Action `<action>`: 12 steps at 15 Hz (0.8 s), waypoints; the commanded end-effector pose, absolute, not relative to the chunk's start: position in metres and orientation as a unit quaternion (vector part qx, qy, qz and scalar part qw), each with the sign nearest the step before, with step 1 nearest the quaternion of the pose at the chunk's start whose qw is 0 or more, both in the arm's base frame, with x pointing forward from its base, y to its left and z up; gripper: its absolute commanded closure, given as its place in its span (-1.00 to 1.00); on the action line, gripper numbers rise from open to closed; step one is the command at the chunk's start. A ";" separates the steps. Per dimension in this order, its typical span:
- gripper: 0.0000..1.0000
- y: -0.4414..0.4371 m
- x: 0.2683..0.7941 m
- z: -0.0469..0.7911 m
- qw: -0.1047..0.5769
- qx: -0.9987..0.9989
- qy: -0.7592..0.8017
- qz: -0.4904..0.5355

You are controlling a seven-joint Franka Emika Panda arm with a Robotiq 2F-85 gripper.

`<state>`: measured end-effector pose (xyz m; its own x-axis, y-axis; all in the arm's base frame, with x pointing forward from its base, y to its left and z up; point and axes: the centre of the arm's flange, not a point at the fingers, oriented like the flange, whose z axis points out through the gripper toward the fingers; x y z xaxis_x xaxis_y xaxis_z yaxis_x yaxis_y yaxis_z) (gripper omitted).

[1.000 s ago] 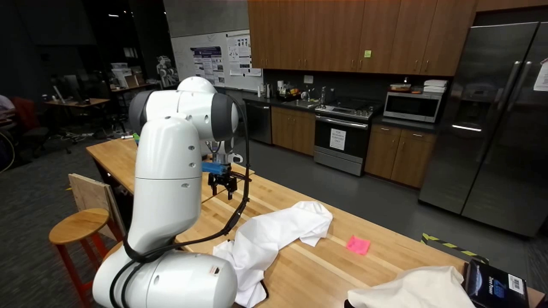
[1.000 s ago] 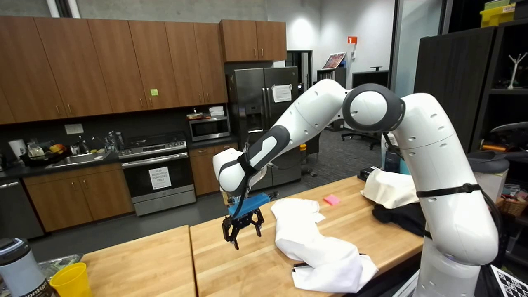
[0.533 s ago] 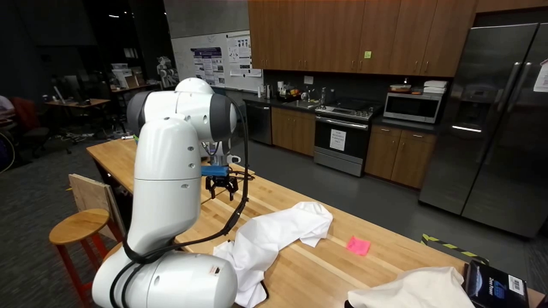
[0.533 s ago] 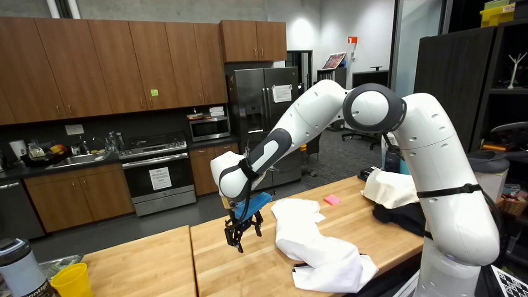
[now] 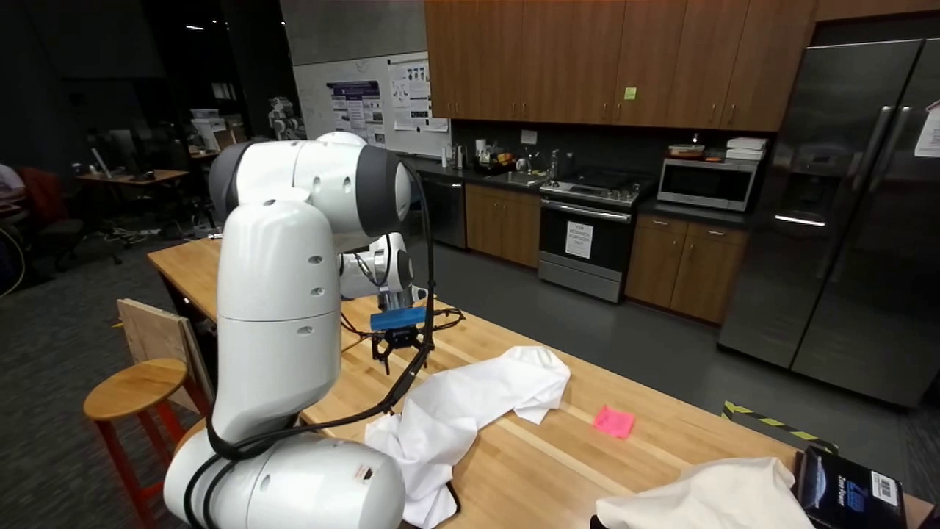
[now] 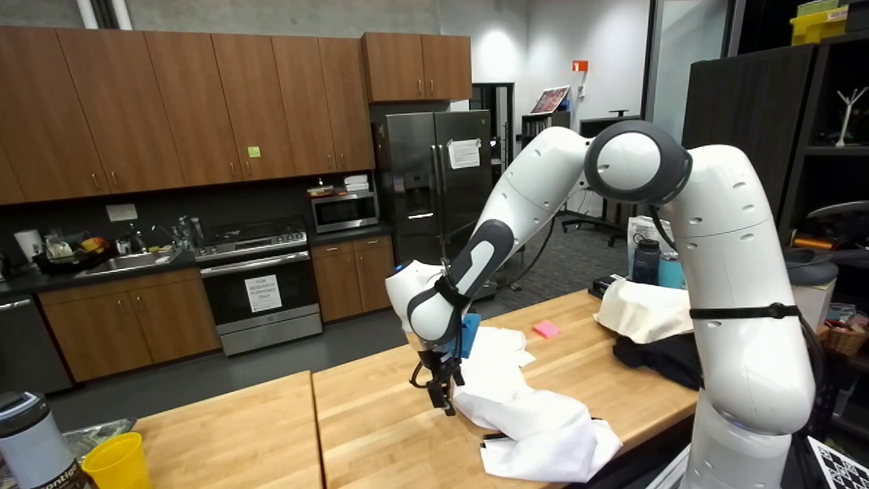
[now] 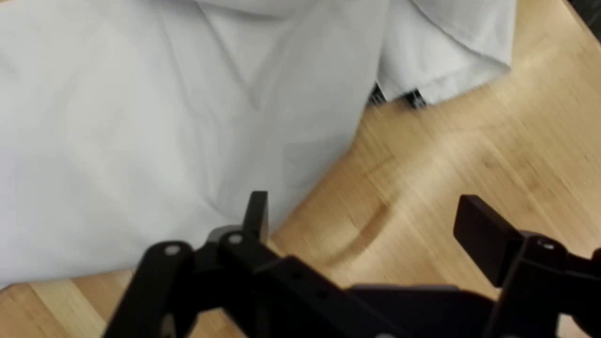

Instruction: Fold the white linen

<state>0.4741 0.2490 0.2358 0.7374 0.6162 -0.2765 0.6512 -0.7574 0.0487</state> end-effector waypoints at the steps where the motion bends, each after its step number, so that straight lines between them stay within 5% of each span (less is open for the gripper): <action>1: -1.00 0.193 0.446 0.246 0.087 0.909 0.375 -0.161; 10: -1.00 0.157 0.417 0.221 0.069 0.943 0.248 -0.209; 11: -0.50 0.159 0.417 0.218 0.066 0.946 0.236 -0.212; 12: -0.48 0.163 0.416 0.214 0.058 0.949 0.225 -0.212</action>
